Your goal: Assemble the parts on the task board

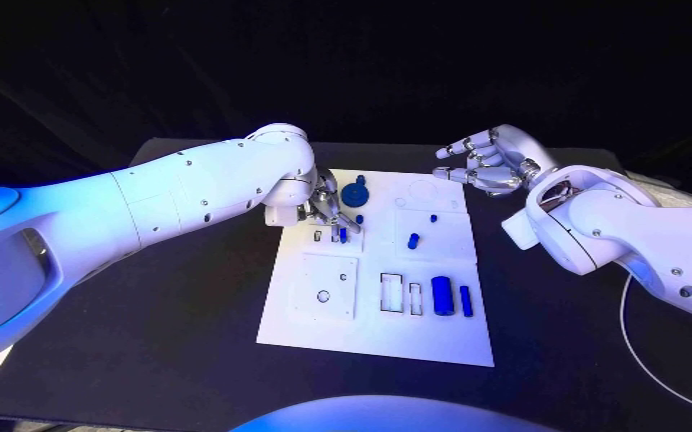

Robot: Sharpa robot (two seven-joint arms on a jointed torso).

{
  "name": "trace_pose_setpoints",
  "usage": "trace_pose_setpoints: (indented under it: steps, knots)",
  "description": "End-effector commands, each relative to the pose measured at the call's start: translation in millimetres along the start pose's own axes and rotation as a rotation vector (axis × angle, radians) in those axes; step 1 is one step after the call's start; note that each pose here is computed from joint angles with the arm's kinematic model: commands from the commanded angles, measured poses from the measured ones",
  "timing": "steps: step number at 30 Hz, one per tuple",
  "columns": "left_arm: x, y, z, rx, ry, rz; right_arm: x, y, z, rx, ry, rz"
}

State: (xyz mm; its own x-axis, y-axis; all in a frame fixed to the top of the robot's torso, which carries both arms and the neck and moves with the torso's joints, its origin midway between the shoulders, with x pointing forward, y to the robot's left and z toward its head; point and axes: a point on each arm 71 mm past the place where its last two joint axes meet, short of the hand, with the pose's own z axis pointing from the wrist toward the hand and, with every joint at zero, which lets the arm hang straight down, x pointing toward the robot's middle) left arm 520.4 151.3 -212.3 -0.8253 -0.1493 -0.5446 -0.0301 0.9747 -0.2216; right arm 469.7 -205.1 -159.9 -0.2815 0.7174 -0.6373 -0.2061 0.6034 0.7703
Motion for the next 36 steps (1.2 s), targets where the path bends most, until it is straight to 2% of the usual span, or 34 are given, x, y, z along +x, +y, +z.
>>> trace_pose_setpoints:
  steps: [1,36]
  knots:
    - [1.5,3.1,-0.4,-0.076,0.014,0.026,1.2,0.7,-0.4,-0.009,0.012,-0.035]
    - [3.1,-1.3,2.9,-0.075,0.029,0.037,0.0,-0.8,-2.4,-0.001,0.009,-0.049]
